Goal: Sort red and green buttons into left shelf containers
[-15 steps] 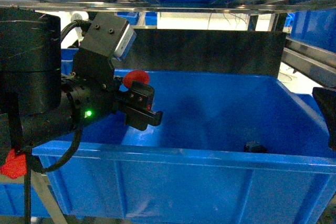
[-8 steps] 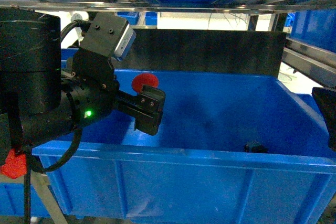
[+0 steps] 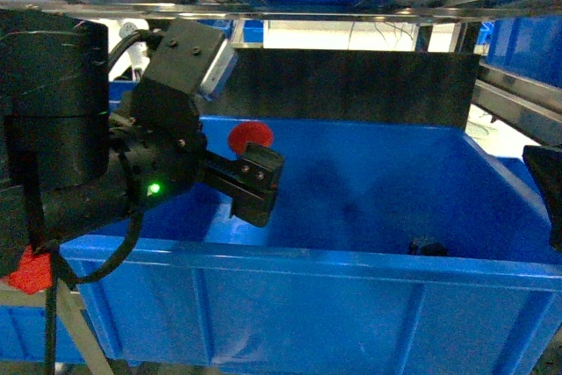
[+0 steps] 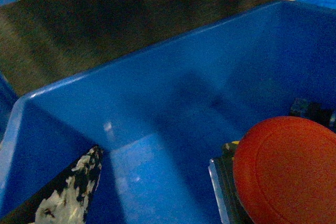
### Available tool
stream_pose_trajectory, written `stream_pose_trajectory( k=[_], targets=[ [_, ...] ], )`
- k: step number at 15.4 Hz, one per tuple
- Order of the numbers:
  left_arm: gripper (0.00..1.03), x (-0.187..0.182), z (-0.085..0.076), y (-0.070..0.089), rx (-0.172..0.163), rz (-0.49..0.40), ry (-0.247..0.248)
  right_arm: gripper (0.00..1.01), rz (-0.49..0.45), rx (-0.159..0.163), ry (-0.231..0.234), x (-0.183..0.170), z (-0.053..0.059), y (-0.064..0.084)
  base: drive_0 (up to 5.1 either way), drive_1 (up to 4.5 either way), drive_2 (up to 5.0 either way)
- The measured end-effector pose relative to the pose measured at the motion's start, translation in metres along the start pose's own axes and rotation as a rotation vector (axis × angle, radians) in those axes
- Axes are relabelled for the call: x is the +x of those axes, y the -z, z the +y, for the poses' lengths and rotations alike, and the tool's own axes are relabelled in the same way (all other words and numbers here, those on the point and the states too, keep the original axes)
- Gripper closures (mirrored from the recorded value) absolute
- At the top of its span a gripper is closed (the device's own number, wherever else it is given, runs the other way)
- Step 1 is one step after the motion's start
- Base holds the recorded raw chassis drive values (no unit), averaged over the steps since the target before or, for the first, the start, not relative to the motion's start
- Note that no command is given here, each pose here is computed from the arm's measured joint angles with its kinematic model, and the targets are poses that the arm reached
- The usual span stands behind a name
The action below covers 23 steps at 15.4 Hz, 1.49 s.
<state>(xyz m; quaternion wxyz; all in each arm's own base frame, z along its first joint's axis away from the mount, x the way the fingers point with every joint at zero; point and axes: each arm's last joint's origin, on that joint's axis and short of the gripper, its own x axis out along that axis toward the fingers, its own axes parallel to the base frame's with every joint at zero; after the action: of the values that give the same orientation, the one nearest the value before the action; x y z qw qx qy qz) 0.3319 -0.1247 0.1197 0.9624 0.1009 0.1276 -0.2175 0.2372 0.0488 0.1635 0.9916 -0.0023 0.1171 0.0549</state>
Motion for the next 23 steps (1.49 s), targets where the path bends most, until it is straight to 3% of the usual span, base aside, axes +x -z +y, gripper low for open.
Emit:
stream_pose_trajectory(
  k=[1, 2, 4, 5, 10, 11, 12, 13, 14, 15, 16, 18, 20, 21, 23],
  targets=[
    [0.05, 0.011, -0.008, -0.006, 0.025, 0.004, 0.056, 0.03, 0.000, 0.000, -0.002, 0.000, 0.000, 0.000, 0.0, 0.00, 0.0],
    [0.05, 0.017, -0.013, -0.007, 0.033, 0.000, 0.063, 0.03, 0.000, -0.001, -0.002, 0.000, 0.000, 0.000, 0.0, 0.00, 0.0],
    [0.05, 0.028, -0.033, -0.005, 0.094, 0.054, 0.180, 0.03, 0.000, 0.000, 0.001, 0.000, 0.000, 0.000, 0.0, 0.00, 0.0],
    [0.05, 0.029, -0.039, -0.006, 0.107, 0.055, 0.209, 0.03, 0.000, -0.001, -0.001, 0.000, 0.000, 0.000, 0.0, 0.00, 0.0],
    [0.05, 0.029, -0.034, -0.006, 0.116, 0.056, 0.196, 0.03, -0.010, 0.000, 0.004, 0.000, 0.000, -0.001, 0.0, 0.00, 0.0],
    [0.11, 0.029, -0.038, -0.007, 0.092, -0.062, 0.055, 0.15, -0.141, 0.009, 0.074, -0.003, -0.003, 0.002, 0.0, 0.00, 0.0],
    [0.24, 0.010, -0.031, 0.002, -0.012, -0.133, -0.176, 0.28, -0.184, 0.010, 0.097, -0.016, -0.009, 0.010, 0.0, 0.00, 0.0],
    [0.33, -0.011, -0.018, 0.011, -0.080, -0.143, -0.315, 0.37, -0.195, 0.010, 0.112, -0.025, -0.014, 0.013, 0.0, 0.00, 0.0],
    [0.49, -0.044, 0.006, 0.012, -0.152, -0.179, -0.444, 0.53, -0.229, 0.012, 0.121, -0.037, -0.019, 0.009, 0.0, 0.00, 0.0],
    [0.64, -0.071, 0.017, 0.008, -0.182, -0.215, -0.466, 0.68, -0.231, 0.011, 0.113, -0.046, -0.022, 0.011, 0.0, 0.00, 0.0],
    [0.74, -0.086, 0.019, 0.012, -0.187, -0.210, -0.447, 0.79, -0.214, 0.009, 0.100, -0.052, -0.023, 0.015, 0.0, 0.00, 0.0],
    [1.01, -0.121, 0.024, 0.024, -0.197, -0.192, -0.436, 0.99, -0.219, 0.009, 0.120, -0.067, -0.029, 0.018, 0.0, 0.00, 0.0],
    [1.01, -0.150, 0.030, 0.020, -0.202, -0.249, -0.443, 0.99, -0.220, 0.006, 0.095, -0.079, -0.036, 0.020, 0.0, 0.00, 0.0],
    [1.01, -0.163, 0.032, 0.026, -0.205, -0.225, -0.449, 0.99, -0.222, 0.009, 0.123, -0.087, -0.040, 0.021, 0.0, 0.00, 0.0],
    [1.01, -0.180, 0.031, 0.024, -0.205, -0.206, -0.431, 0.99, -0.222, 0.008, 0.113, -0.095, -0.039, 0.023, 0.0, 0.00, 0.0]
  ],
)
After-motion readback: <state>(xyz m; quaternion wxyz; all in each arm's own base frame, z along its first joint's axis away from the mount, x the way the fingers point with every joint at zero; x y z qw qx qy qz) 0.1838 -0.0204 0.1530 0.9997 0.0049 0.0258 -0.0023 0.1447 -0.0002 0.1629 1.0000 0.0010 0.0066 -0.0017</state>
